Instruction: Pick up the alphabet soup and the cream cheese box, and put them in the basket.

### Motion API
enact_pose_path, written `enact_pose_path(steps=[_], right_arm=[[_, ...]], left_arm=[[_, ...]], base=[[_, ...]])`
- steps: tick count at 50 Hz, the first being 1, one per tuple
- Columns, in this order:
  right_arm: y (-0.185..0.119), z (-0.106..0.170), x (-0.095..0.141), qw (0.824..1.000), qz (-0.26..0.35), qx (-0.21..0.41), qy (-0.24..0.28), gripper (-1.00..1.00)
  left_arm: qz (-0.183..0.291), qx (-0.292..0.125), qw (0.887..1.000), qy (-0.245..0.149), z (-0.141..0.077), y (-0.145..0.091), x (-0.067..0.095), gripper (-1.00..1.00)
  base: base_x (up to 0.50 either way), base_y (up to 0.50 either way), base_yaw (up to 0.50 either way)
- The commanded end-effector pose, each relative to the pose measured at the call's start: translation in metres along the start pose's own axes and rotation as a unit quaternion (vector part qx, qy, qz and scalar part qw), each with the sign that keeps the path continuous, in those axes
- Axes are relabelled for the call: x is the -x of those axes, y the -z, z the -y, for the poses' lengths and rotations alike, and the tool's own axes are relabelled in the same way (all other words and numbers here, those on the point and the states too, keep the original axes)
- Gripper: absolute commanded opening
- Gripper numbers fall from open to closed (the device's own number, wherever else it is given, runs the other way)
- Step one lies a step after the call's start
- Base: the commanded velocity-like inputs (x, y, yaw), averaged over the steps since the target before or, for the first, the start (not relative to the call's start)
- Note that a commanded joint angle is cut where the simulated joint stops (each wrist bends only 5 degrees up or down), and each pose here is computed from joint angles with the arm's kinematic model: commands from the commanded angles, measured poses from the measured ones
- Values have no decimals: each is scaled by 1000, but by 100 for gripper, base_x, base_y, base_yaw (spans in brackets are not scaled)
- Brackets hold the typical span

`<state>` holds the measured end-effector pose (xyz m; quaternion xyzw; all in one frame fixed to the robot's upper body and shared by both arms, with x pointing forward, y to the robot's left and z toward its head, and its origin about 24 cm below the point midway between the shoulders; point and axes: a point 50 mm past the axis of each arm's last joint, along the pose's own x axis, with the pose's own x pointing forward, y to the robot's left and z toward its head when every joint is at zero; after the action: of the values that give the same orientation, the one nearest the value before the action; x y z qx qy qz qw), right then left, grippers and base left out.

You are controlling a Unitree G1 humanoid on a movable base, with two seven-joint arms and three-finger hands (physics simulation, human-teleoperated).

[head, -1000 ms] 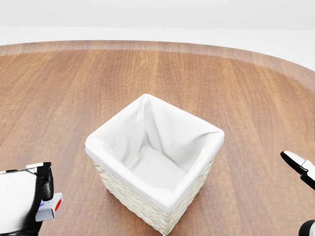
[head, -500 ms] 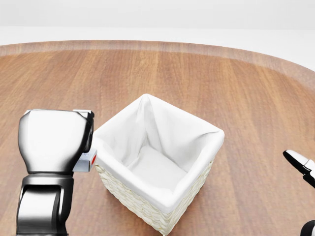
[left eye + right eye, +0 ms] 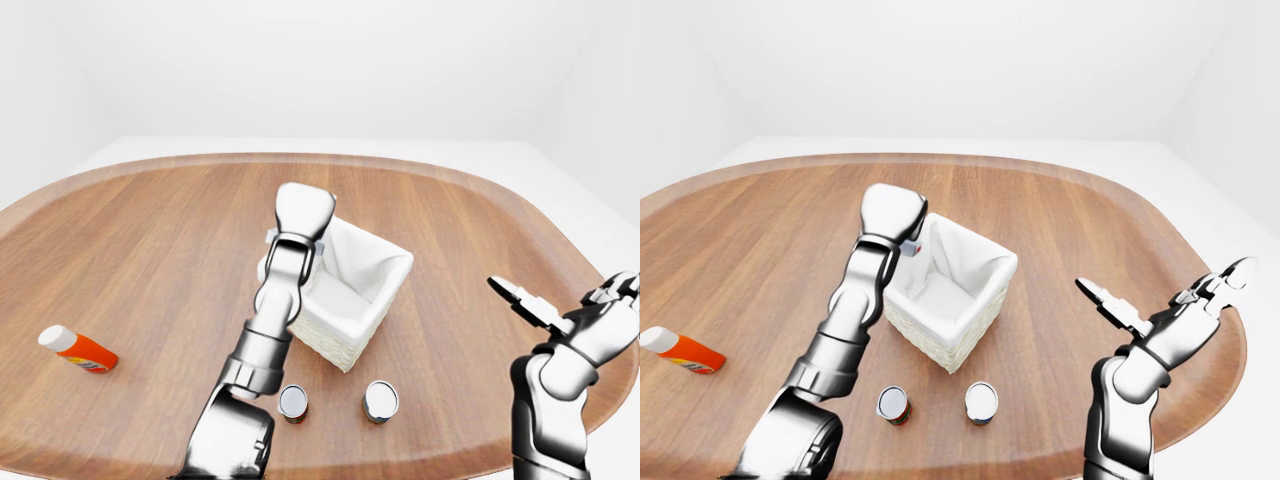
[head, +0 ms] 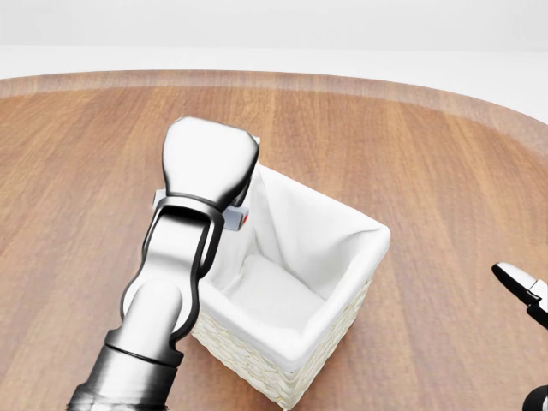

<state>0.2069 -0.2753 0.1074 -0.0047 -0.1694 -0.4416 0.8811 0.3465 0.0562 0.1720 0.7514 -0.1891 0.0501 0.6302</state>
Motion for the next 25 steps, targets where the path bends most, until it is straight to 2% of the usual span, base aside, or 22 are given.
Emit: enact_pose_path(steps=[1,10,13,14,18,25], right_arm=[[0,0,1,1000,0,1,-1,100],[-1,0,1,1000,1,1,0,100],[0,1,1,1000,0,2,0,100],[-1,1,1,1000,1,0,1,100],[-1,1,1,1000,0,-1,1,100],[-2,2,1,1000,3,-5,2,100]], left_arm=[[36,39,998,33,4,-14,-40,-100],[53,45,995,72,27,-25,-49,-100],[69,18,994,88,35,-32,-49,-100],[77,5,993,93,35,-35,-49,-100],[82,6,991,102,31,-40,-52,-100],[77,25,990,117,36,-42,-51,-100]], base=[[0,0,0],[0,0,0],[0,0,0],[0,0,0],[0,0,0],[0,0,0]])
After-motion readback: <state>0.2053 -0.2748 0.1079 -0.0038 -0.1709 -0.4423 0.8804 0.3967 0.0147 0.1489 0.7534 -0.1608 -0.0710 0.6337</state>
